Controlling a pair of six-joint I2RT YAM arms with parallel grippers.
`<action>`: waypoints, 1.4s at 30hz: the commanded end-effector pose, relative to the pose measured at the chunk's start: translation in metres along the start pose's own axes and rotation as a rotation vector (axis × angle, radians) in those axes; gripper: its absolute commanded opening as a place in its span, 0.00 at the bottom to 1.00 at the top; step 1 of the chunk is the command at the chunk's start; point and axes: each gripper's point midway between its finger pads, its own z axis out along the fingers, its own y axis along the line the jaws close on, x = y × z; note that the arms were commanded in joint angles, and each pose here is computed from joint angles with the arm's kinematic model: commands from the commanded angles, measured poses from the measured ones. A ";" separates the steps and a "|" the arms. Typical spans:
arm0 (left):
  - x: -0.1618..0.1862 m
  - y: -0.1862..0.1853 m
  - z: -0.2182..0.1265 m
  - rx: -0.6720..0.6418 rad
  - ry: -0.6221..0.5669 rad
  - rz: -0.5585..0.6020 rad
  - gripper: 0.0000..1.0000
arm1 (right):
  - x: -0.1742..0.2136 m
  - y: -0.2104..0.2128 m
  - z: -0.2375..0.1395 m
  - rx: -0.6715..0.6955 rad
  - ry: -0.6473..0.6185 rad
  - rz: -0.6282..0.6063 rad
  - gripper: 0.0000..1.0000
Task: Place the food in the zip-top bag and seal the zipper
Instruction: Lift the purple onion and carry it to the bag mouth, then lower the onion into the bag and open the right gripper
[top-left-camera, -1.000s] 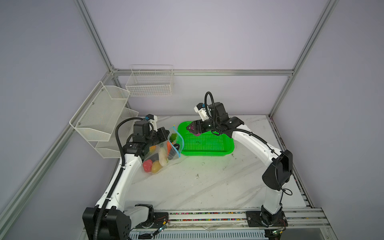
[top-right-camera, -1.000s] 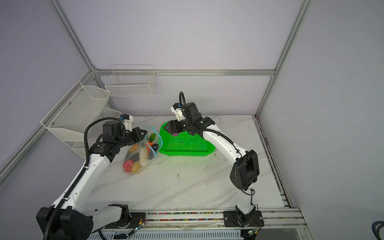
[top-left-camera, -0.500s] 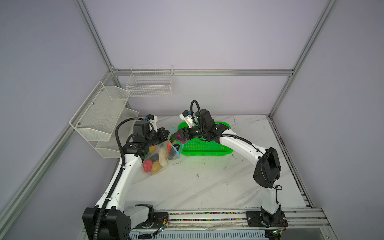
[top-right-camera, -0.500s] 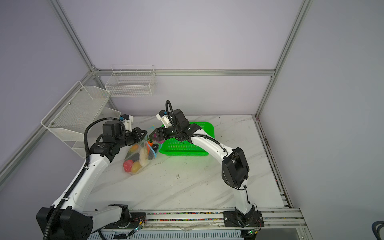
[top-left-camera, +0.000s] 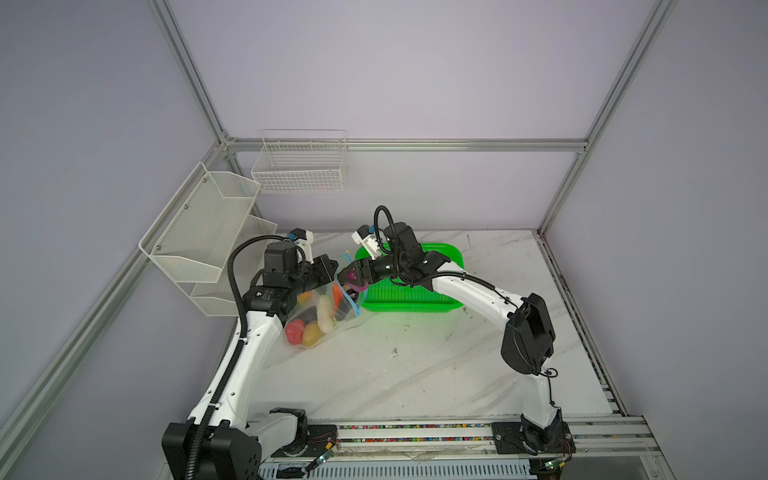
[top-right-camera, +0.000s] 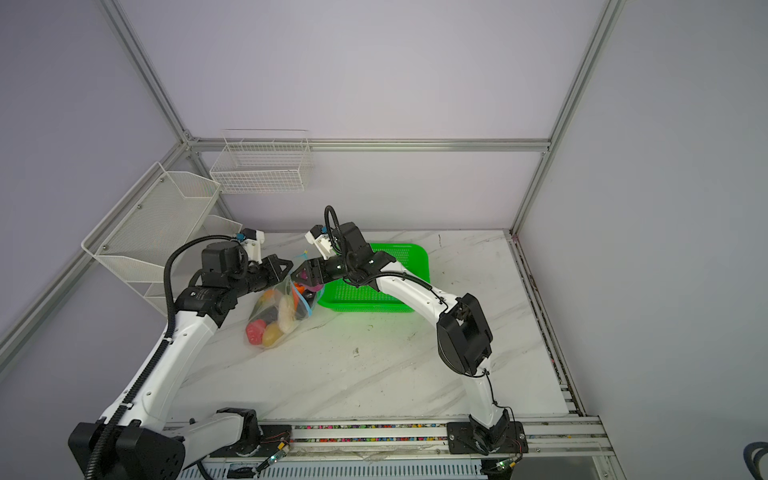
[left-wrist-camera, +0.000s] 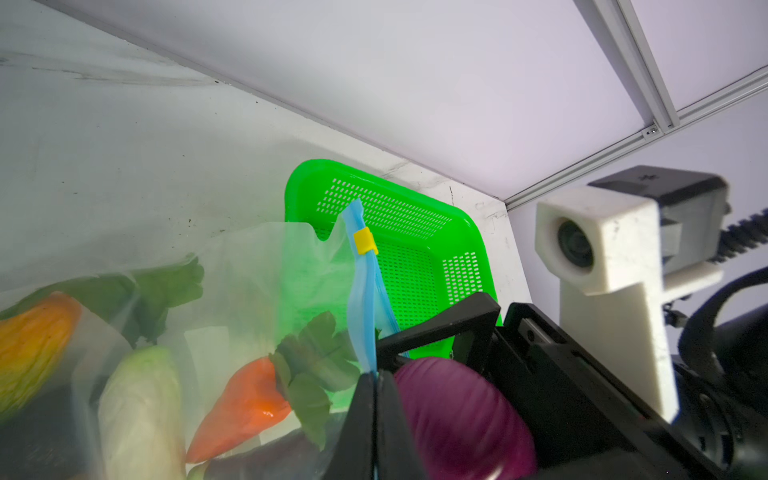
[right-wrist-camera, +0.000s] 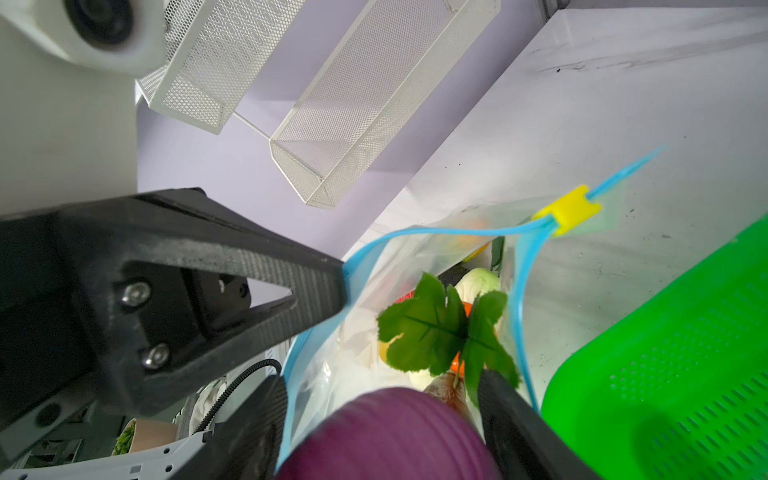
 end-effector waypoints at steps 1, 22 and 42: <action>-0.040 -0.039 -0.031 0.079 -0.120 0.077 0.00 | 0.004 -0.003 0.008 -0.031 0.003 0.002 0.53; -0.038 -0.039 -0.034 0.080 -0.124 0.082 0.00 | -0.001 0.003 0.017 -0.005 0.002 -0.028 0.76; -0.037 -0.038 -0.035 0.073 -0.125 0.087 0.00 | -0.034 0.021 -0.016 0.067 -0.087 -0.100 0.80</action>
